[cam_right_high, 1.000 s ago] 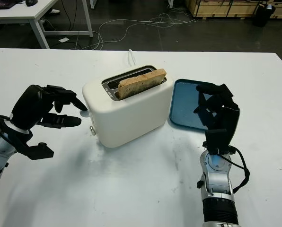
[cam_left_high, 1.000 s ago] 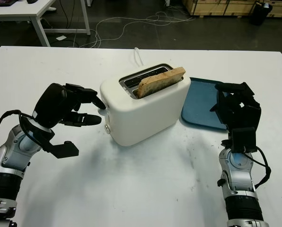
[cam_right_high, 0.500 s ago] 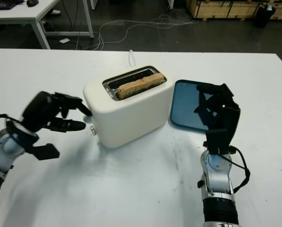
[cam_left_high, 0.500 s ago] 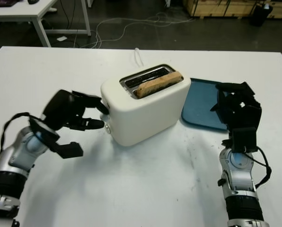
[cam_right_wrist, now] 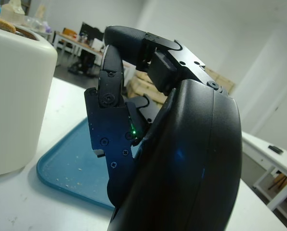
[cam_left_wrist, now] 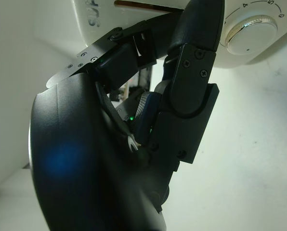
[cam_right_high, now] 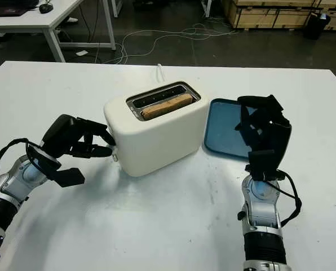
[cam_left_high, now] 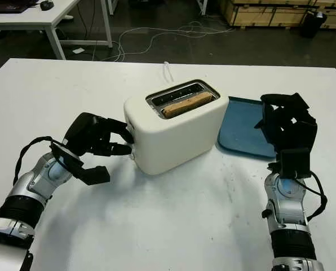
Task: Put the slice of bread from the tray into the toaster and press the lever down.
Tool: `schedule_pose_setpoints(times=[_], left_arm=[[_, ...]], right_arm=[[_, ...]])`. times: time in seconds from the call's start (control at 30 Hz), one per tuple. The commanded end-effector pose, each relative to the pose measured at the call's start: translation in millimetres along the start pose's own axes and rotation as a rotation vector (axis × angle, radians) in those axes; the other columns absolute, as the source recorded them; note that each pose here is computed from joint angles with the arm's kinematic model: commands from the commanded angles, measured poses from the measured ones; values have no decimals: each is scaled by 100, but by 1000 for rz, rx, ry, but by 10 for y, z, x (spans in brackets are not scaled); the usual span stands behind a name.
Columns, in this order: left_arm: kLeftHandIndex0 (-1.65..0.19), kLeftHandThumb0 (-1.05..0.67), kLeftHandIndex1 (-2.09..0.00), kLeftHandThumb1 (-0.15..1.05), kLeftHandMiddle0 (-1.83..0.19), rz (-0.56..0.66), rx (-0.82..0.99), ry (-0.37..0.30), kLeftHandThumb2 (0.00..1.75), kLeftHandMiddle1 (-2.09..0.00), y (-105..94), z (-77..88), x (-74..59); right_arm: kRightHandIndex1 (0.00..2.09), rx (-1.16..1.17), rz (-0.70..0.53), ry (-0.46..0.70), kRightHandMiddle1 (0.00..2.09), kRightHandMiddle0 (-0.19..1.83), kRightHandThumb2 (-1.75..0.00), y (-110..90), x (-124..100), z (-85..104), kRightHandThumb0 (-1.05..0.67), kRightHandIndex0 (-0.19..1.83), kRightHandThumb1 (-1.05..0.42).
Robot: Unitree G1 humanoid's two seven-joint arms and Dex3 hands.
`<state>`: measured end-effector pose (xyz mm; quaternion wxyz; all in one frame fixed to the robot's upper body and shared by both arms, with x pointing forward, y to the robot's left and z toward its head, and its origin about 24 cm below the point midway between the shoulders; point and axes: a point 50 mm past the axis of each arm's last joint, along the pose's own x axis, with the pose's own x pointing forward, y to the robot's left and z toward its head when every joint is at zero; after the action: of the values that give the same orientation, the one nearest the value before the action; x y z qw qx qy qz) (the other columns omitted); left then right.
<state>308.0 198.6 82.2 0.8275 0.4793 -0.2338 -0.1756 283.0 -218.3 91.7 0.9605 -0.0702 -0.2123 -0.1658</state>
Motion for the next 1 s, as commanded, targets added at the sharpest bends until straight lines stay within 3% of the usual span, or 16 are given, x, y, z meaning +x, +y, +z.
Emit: schedule_pose_setpoints(times=[0.0, 0.33, 0.5, 0.6, 0.7, 0.8, 0.9, 0.97], left_arm=[[-134, -86, -3, 91, -120, -288, -18, 58, 2, -134, -570, -28, -258], [-135, -89, -1, 91, -117, -300, 4, 67, 4, -136, -497, -70, -240], [-135, -87, -1, 90, -121, -345, -26, 112, 2, -123, -796, -34, -308], [-139, -86, -1, 90, -129, -325, -66, 180, 1, -102, -1041, -37, -381], [-142, -87, -1, 91, -132, -327, -102, 259, 1, -98, -1260, -40, -454], [-143, -85, 0, 91, -130, -348, -121, 297, 1, -92, -1344, -42, -459], [-143, -84, 0, 89, -133, -360, -124, 311, 0, -90, -1360, -51, -430], [-142, -84, 0, 88, -135, -376, -125, 321, 0, -76, -1366, -61, -409]], right_arm=[[175, -8, 0, -21, 159, 66, -30, -2, 38, 30, -43, 84, -92], [175, -20, 3, -20, 151, 71, -30, -35, 38, 37, -45, 83, -92], [175, -39, -1, -10, 150, 72, -30, -88, 4, 31, -45, 84, -92], [175, -50, 8, -6, 143, 75, -31, -133, -28, -8, -46, 82, -92], [175, -55, 17, 11, 155, 70, -31, -161, -54, -46, -48, 82, -92], [175, -68, 26, 19, 161, 66, -31, -161, -53, -57, -49, 81, -92], [175, -68, 29, 29, 154, 68, -31, -147, -43, -66, -50, 81, -92], [175, -59, 28, 36, 155, 68, -30, -135, -41, -75, -50, 81, -92]])
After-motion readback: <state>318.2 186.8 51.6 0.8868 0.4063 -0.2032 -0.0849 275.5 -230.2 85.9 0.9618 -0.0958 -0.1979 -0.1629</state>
